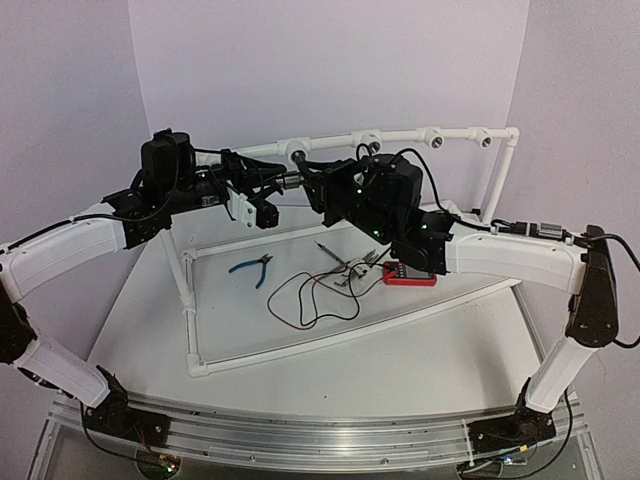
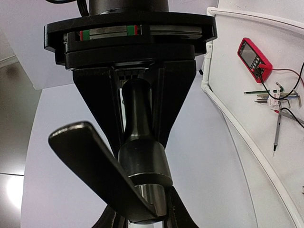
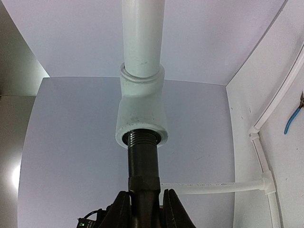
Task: Install the water faucets
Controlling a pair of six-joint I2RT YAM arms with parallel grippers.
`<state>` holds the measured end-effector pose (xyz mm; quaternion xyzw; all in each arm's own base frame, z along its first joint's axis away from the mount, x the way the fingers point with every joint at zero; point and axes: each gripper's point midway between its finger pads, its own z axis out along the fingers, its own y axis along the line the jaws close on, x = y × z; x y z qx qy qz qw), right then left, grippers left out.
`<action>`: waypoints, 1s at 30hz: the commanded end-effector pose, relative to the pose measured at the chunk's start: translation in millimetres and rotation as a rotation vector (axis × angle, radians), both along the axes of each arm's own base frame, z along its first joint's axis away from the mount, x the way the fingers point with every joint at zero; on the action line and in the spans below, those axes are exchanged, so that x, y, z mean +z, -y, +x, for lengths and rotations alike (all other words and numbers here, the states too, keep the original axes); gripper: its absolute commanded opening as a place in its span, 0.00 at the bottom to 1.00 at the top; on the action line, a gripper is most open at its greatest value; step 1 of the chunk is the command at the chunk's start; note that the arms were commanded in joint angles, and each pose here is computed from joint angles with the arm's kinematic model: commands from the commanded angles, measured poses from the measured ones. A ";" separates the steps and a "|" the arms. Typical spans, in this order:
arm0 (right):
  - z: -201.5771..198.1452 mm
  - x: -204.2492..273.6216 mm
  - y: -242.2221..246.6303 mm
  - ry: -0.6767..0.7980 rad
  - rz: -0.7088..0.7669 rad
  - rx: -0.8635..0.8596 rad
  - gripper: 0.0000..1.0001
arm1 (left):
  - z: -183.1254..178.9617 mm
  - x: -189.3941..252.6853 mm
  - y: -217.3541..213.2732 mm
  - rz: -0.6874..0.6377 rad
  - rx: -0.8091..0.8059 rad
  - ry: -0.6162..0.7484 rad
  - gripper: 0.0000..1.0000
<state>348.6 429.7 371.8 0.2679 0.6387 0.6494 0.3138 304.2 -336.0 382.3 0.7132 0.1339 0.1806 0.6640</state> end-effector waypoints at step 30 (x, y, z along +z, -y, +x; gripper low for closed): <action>41.1 16.6 44.5 0.058 0.062 -0.215 0.37 | -10.2 63.7 3.6 -0.124 -0.044 0.021 0.00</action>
